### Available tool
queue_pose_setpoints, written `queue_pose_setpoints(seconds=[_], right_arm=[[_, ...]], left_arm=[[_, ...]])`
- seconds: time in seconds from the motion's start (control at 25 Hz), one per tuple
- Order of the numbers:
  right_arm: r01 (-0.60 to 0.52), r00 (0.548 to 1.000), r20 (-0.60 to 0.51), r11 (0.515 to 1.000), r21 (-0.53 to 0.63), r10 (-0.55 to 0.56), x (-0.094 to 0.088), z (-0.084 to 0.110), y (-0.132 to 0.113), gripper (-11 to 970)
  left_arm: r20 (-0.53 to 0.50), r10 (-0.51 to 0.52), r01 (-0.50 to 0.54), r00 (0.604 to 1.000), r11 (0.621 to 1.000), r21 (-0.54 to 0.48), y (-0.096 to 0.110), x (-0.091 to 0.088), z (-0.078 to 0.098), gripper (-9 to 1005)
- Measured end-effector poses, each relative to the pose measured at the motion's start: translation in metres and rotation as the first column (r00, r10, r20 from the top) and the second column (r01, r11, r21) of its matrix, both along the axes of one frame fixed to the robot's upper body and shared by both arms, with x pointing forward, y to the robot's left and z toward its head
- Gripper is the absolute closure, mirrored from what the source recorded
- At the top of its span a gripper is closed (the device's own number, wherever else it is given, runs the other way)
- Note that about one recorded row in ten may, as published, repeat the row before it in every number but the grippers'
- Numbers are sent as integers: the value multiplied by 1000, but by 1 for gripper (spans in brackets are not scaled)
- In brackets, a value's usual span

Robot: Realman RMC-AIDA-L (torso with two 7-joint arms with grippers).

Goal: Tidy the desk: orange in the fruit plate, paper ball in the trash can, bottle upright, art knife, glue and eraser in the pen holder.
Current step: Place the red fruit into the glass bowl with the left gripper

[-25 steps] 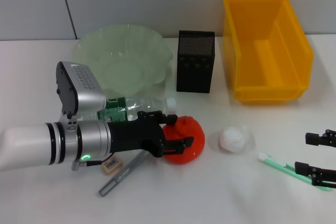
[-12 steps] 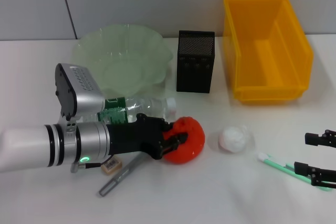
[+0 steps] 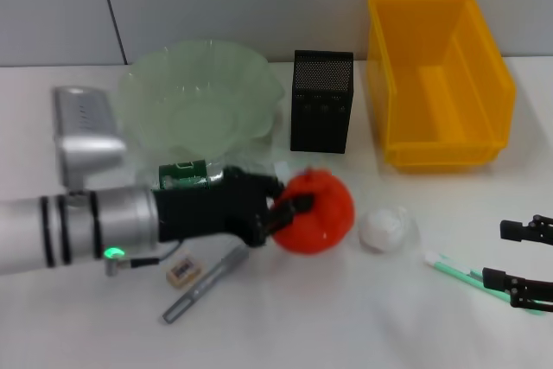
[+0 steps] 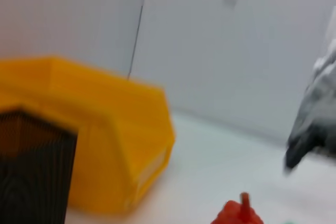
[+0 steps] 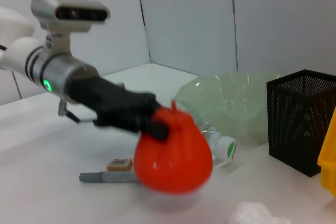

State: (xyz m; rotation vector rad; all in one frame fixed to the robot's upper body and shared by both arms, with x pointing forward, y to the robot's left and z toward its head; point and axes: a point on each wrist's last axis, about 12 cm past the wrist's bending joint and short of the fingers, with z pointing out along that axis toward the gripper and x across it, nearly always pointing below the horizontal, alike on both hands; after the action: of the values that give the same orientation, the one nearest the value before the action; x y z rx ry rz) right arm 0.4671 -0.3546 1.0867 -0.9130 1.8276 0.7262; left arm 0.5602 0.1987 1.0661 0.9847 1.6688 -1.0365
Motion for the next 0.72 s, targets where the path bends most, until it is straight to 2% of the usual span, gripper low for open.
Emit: queue_pose_setpoints(seconds=[0.04, 0.12, 0.24, 0.4, 0.44, 0.52, 0.6, 0.64, 0.72], right_arm=[[-1, 1000, -1, 1000, 1, 1, 0, 0, 0, 194], [-1, 1000, -1, 1000, 1, 1, -1, 0, 0, 194], [-5, 1000, -3, 1000, 3, 5, -2, -2, 1, 194], [-8, 1000, -7, 1000, 6, 8, -2, -3, 1, 194], [-11, 1000, -9, 1000, 7, 11, -2, -3, 2, 194], [-12, 1000, -10, 1000, 8, 12, -2, -3, 2, 195], [-14, 1000, -13, 1000, 10, 14, -3, -4, 3, 195], [-16, 1000, -17, 1000, 12, 16, -3, -5, 3, 195], [-17, 1000, -19, 1000, 13, 17, -4, -6, 3, 195]], left_arm=[[29, 5, -3, 1000, 998, -65, 7, 1, 12, 847], [50, 23, -18, 998, 995, -100, 12, 2, 19, 855], [102, 127, -107, 987, 977, -187, 27, 10, 36, 868], [128, 256, -221, 958, 947, -233, 37, 25, 47, 885], [133, 308, -276, 942, 937, -215, 37, 35, 49, 889], [134, 331, -302, 934, 932, -201, 36, 41, 49, 906], [133, 396, -377, 908, 915, -146, 32, 56, 47, 923], [137, 447, -437, 884, 894, -97, 29, 67, 45, 932], [141, 469, -463, 872, 883, -74, 28, 72, 44, 935]])
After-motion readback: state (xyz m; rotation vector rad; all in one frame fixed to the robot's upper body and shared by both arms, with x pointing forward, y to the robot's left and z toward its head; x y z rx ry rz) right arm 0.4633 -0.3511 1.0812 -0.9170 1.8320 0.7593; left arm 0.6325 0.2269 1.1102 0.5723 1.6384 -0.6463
